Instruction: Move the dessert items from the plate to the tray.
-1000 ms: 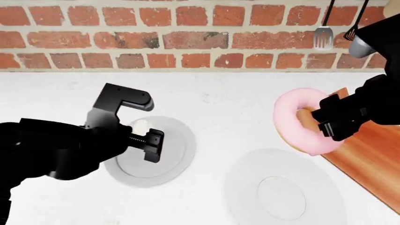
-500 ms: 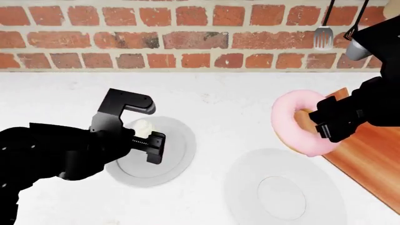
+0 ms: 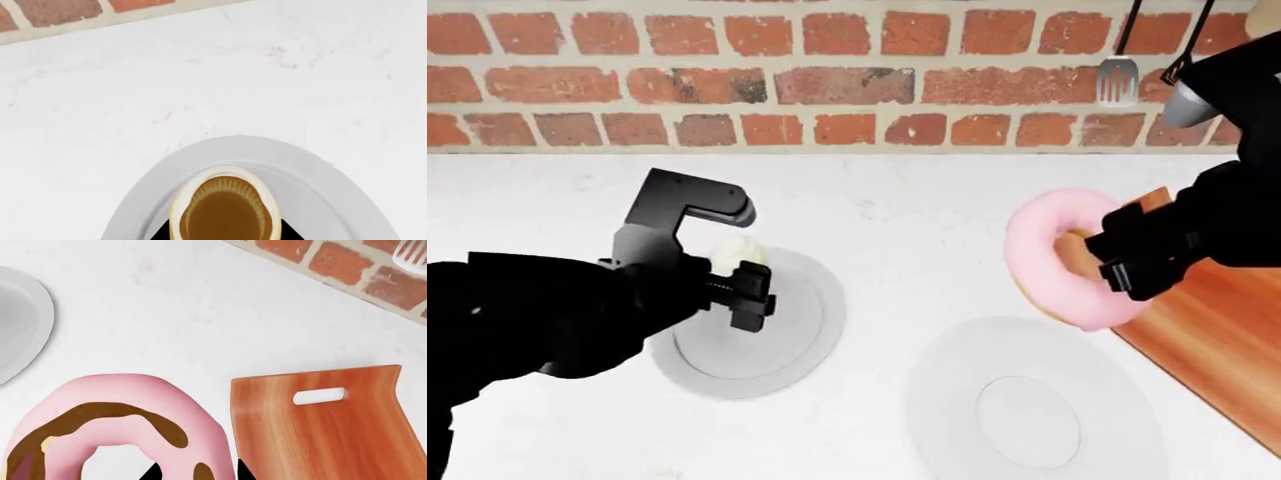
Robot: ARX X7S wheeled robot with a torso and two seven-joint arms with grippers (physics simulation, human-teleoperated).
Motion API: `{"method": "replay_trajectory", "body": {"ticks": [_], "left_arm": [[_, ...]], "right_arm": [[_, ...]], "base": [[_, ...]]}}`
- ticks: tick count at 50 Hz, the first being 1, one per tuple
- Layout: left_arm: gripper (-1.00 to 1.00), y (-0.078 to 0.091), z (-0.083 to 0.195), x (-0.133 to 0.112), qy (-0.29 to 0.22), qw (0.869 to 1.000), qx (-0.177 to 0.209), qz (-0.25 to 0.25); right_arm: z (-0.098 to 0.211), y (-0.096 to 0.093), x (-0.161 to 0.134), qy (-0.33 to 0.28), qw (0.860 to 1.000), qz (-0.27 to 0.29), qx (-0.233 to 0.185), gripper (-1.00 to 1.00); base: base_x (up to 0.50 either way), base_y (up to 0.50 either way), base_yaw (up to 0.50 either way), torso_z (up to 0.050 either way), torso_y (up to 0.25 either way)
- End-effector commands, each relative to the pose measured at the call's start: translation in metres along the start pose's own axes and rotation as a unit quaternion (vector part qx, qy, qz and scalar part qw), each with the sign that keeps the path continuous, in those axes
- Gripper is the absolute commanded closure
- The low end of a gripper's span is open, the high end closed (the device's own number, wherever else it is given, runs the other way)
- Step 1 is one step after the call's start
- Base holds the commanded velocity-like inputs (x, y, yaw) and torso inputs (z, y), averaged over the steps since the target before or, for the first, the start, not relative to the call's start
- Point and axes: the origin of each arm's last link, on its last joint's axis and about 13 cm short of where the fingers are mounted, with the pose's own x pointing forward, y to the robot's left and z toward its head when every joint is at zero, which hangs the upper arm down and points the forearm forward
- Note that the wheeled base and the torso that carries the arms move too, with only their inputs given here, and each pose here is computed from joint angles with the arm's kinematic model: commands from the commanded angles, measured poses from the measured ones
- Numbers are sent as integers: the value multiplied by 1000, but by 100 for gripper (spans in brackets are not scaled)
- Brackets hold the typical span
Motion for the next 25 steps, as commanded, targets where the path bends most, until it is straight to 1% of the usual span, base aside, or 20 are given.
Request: {"method": "replay_trajectory", "body": {"ticks": [1, 9, 13, 19, 25], "left_arm": [[100, 2, 22, -21, -46, 999, 1, 8], [100, 2, 53, -57, -77, 997, 23, 20], [100, 1, 64, -69, -91, 995, 28, 23], [100, -2, 74, -77, -106, 994, 32, 21], [100, -2, 78, -79, -113, 993, 32, 20]], "right_arm": [[6, -1, -7, -24, 1000, -12, -4, 100], [15, -3, -24, -53, 998, -26, -4, 100], [20, -4, -32, -63, 997, -34, -5, 100], [22, -5, -41, -72, 996, -43, -4, 100], [23, -5, -45, -78, 996, -45, -5, 100]], "base": [[0, 0, 0, 0, 0], [0, 0, 0, 0, 0], [0, 0, 0, 0, 0], [-21, -149, 0, 0, 0], [-98, -287, 0, 0, 0]]}}
